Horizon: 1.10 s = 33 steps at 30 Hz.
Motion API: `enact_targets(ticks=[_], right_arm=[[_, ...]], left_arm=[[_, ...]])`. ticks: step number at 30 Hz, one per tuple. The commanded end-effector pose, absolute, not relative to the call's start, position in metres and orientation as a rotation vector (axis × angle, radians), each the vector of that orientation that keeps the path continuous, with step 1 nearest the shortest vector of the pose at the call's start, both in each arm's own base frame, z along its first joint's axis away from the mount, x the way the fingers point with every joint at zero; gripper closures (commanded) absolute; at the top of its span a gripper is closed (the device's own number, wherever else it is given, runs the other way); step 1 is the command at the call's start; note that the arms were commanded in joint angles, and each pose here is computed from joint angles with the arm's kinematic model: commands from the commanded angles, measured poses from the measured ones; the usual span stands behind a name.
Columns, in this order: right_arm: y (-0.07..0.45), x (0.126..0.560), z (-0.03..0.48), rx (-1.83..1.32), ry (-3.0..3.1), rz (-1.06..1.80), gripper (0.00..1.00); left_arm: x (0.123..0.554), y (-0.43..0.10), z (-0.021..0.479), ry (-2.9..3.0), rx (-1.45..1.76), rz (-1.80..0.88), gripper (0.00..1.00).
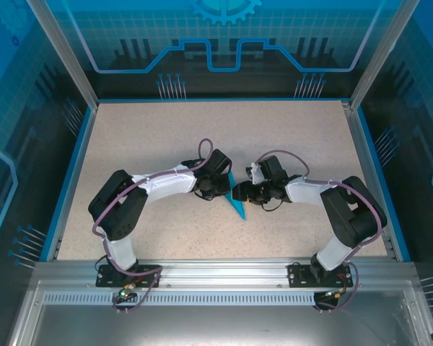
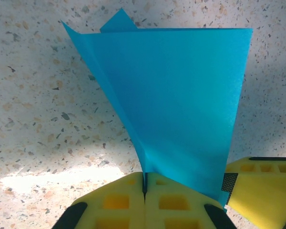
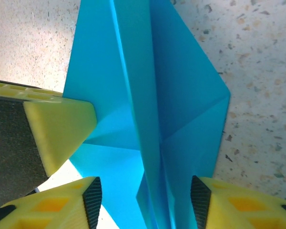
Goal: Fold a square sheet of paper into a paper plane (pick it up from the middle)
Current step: Turn over the paper plane at the center of the table.
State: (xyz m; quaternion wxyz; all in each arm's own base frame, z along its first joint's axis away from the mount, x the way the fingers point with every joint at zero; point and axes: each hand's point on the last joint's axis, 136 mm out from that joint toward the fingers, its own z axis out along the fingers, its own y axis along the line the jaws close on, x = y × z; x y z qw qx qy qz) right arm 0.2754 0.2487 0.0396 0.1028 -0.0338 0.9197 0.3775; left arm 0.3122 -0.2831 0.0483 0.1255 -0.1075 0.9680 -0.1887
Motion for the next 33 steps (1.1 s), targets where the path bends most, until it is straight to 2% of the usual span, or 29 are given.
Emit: enact_targets(ticks=[1, 11, 23, 26, 28, 30, 31, 32, 33], right_arm=[[0.257, 0.273, 0.042, -0.169, 2.717, 1.107, 0.49], [0.258, 0.268, 0.032, -0.254, 2.785, 0.923, 0.61], [0.262, 0.267, 0.024, -0.281, 2.819, 0.864, 0.73], [0.263, 0.267, 0.026, -0.288, 2.817, 0.856, 0.81], [0.262, 0.266, 0.028, -0.291, 2.823, 0.830, 0.88], [0.261, 0.271, 0.037, -0.295, 2.808, 0.781, 0.90], [0.259, 0.273, 0.040, -0.292, 2.806, 0.737, 0.90], [0.255, 0.274, 0.044, -0.292, 2.803, 0.677, 0.91], [0.252, 0.275, 0.047, -0.291, 2.800, 0.621, 0.91]], left_arm=[[0.309, -0.277, 0.052, 2.824, -0.294, -0.552, 0.96], [0.308, -0.275, 0.052, 2.819, -0.304, -0.553, 0.96], [0.307, -0.274, 0.053, 2.818, -0.304, -0.556, 0.93], [0.306, -0.274, 0.054, 2.816, -0.302, -0.561, 0.91], [0.307, -0.275, 0.056, 2.810, -0.300, -0.570, 0.88], [0.307, -0.272, 0.062, 2.783, -0.299, -0.579, 0.85], [0.307, -0.270, 0.068, 2.755, -0.301, -0.583, 0.79], [0.309, -0.268, 0.075, 2.717, -0.308, -0.599, 0.69], [0.309, -0.263, 0.080, 2.690, -0.316, -0.597, 0.65]])
